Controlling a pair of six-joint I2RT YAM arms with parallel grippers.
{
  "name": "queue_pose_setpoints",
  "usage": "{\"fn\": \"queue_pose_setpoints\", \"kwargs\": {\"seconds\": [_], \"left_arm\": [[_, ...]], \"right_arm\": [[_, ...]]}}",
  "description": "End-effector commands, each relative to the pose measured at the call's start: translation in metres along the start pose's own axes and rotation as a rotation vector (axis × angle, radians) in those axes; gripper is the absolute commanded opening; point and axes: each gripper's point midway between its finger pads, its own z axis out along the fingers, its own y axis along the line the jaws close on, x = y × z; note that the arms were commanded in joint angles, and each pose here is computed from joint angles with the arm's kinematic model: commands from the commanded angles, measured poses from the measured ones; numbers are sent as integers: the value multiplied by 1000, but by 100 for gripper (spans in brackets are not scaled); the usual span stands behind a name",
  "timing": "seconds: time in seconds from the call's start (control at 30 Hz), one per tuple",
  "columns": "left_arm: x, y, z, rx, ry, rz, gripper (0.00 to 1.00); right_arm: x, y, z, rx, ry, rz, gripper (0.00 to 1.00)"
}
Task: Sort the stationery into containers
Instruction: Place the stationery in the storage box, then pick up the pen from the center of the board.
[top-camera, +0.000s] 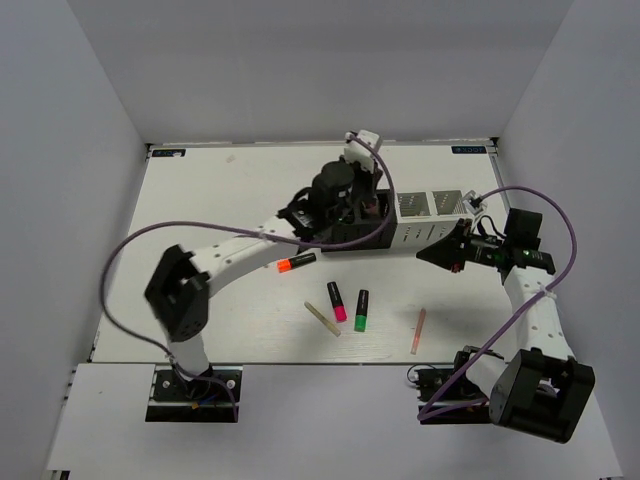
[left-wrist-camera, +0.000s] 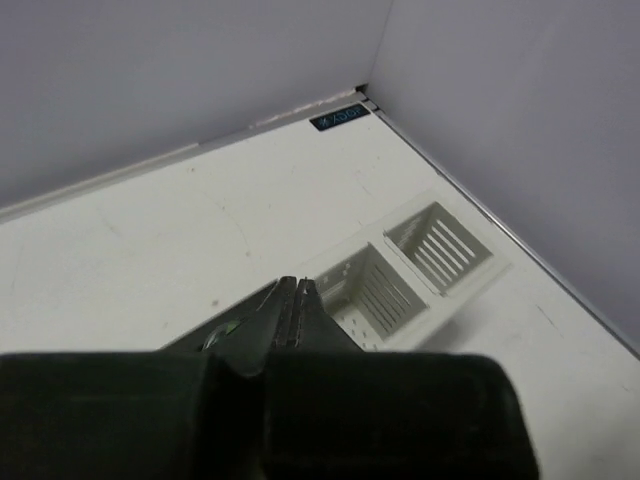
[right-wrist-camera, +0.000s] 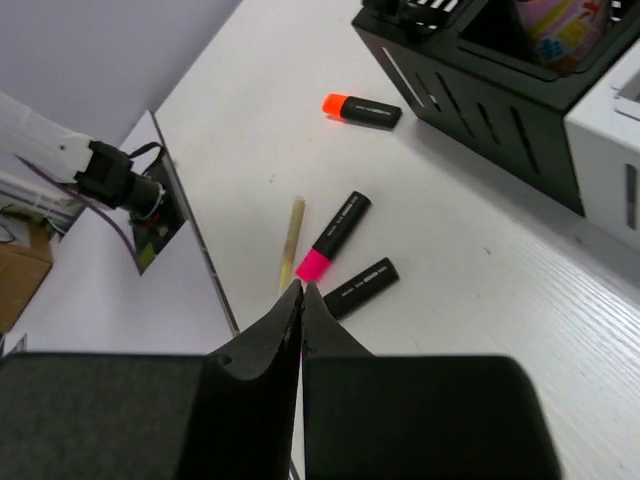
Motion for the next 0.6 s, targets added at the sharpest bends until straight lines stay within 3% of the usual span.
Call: {"fn": "queue_pose_setpoints", "kwargs": {"seconds": [0.0,0.03,0.07,0.1,0.13,0.17,0.2,0.23,0.27,0.33,0.37,0.4,0.43,0.5,0.57], "left_arm": [[-28,15,-67,-37,182,5,0],[-34,29,-82,-65,214,-21,0],[-1,47,-116,-116,392,-5,0],[7,57,-132,-134,440,-7,0],[15,79,-143,-148,498,-33,15],[47,92,-170,-178,644,-38,42],[55,111,-190,-212,695,-61,64],[66,105,-201,-148,760,-107,71],[89,124,-231,-205,888,-151,74],[93,130,-252,-203,928,-260,79],[89,145,-261,-245,911,-306,79],[110,146,-277,-260,961,-340,79],[106,150,-283,-275,929,-348,79],[114,160,-301,-306,914,-380,78],[108,169,-315,-341,844,-389,76]], "right_arm": [[-13,-8,-4,90,32,-18,0],[-13,-13,-4,110,46,-6,0],[-14,-16,-5,126,58,-8,0],[-20,-16,-9,181,84,1,8],[-19,-22,-9,184,102,-6,27],[-20,-23,-10,193,113,-7,64],[-26,-23,-11,213,143,5,77],[-26,-25,-10,205,168,-42,85],[-34,-20,-12,207,186,-52,85],[-49,-9,-8,136,251,-162,74],[-41,3,-9,103,299,-110,65],[-35,-9,-7,100,361,-91,37],[-39,11,-1,62,424,-99,24],[-21,5,5,81,571,-92,0],[-2,2,13,125,683,-99,0]]}}
